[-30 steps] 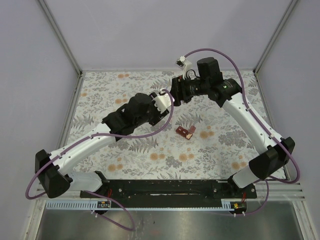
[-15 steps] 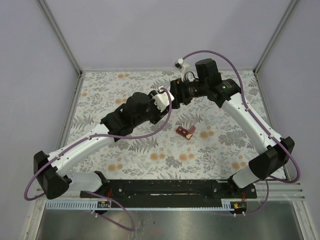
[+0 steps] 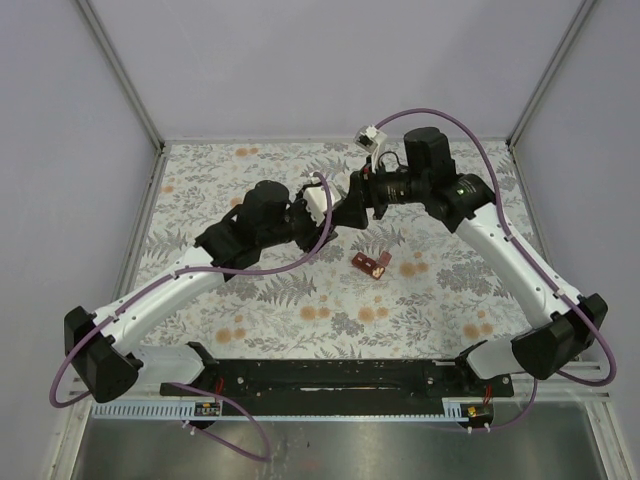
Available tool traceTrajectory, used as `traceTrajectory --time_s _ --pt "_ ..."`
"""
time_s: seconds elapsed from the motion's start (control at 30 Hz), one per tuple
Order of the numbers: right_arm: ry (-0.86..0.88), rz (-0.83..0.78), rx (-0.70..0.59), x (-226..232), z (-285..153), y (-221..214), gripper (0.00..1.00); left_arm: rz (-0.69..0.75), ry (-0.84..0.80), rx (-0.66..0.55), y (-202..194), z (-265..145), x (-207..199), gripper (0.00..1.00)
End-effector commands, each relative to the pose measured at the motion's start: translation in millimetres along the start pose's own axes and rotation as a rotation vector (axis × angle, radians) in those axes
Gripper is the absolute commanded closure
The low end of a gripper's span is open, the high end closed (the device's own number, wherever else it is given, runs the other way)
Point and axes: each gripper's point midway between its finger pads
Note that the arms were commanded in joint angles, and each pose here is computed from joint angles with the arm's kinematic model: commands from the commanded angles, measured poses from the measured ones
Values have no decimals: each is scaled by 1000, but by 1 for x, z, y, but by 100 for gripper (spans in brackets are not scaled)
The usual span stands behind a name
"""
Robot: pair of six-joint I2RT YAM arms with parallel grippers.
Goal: Sort the pills into containers
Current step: Screw the lid of the pill bottle onto the pill bottle.
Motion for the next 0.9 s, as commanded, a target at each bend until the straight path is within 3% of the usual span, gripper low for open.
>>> traceTrajectory --time_s 0.0,0.57,0.73,0.87 --pt "56 -141 -75 29 -18 19 24 -17 -79 -108 25 -7 -10 100" --pt "56 -109 -62 19 -6 17 25 -16 -148 -87 23 -6 -22 100" --pt "41 -92 -49 12 -2 12 34 -17 -163 -91 24 -6 -24 100" --pt "32 -88 -52 11 -1 13 51 -16 -167 -90 23 -7 -25 100"
Point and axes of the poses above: each gripper's point midway between its finger pads, its own z axis out along the fingers, its own x axis along the line the jaws close on, y = z × x, and after that the axes turned 10 degrees about -z, right-handed
